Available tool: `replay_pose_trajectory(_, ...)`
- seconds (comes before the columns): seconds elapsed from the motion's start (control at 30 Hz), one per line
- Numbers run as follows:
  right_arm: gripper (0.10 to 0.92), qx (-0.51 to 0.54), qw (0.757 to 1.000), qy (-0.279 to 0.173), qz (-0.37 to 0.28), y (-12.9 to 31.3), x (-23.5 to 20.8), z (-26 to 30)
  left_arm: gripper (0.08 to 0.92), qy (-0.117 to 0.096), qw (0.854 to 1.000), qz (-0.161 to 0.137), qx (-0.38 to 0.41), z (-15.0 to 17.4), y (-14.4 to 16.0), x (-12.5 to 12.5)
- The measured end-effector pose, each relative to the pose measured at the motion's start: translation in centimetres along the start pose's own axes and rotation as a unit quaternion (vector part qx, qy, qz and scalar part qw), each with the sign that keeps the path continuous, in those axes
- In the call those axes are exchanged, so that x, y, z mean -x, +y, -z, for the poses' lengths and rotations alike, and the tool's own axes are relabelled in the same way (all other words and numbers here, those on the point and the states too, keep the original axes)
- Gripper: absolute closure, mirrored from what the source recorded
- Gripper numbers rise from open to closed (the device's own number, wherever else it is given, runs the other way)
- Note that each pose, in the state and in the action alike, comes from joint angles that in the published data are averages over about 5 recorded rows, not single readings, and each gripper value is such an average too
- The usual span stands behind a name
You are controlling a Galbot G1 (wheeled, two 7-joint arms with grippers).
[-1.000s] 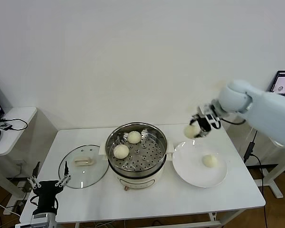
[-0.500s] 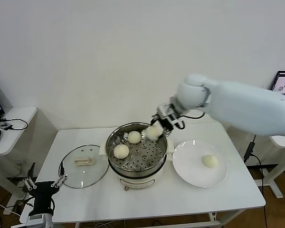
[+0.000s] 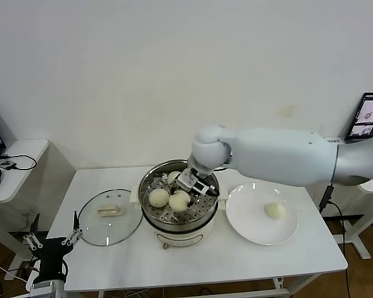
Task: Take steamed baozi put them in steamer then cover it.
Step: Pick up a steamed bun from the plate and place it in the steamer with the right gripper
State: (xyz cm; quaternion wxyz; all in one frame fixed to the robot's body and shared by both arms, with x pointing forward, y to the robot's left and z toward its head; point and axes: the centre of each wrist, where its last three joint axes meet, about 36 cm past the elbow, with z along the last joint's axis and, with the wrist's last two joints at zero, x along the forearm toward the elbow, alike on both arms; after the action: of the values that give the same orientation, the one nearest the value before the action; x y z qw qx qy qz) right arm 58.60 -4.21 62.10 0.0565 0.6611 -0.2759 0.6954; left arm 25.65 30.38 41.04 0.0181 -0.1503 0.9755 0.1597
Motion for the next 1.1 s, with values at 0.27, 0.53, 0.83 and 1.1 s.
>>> replay_pose_trajectory(0.27, 0.403, -0.041, 0.999, -0.004, 0.014, 0.5, 1.7, 0.3, 0.177, 0.001, 1.0, 0.001, 0.0, -0.2, 0.0, 0.0)
replay_pose_trajectory(0.53, 0.403, -0.06, 0.998, -0.007, 0.023, 1.1, 2.9, 0.3, 0.177, 0.003, 1.0, 0.001, -0.001, -0.4, -0.1, 0.1)
replay_pose_trajectory(0.83, 0.266, -0.072, 0.997, -0.012, 0.012, 1.1, 2.9, 0.2, 0.177, 0.003, 1.0, 0.001, -0.002, -0.4, -0.1, 0.1)
replay_pose_trajectory(1.1, 0.2, -0.064, 0.998, -0.004, -0.01, 0.7, 0.6, -0.5, 0.177, -0.001, 1.0, 0.0, -0.001, -0.2, -0.1, 0.2)
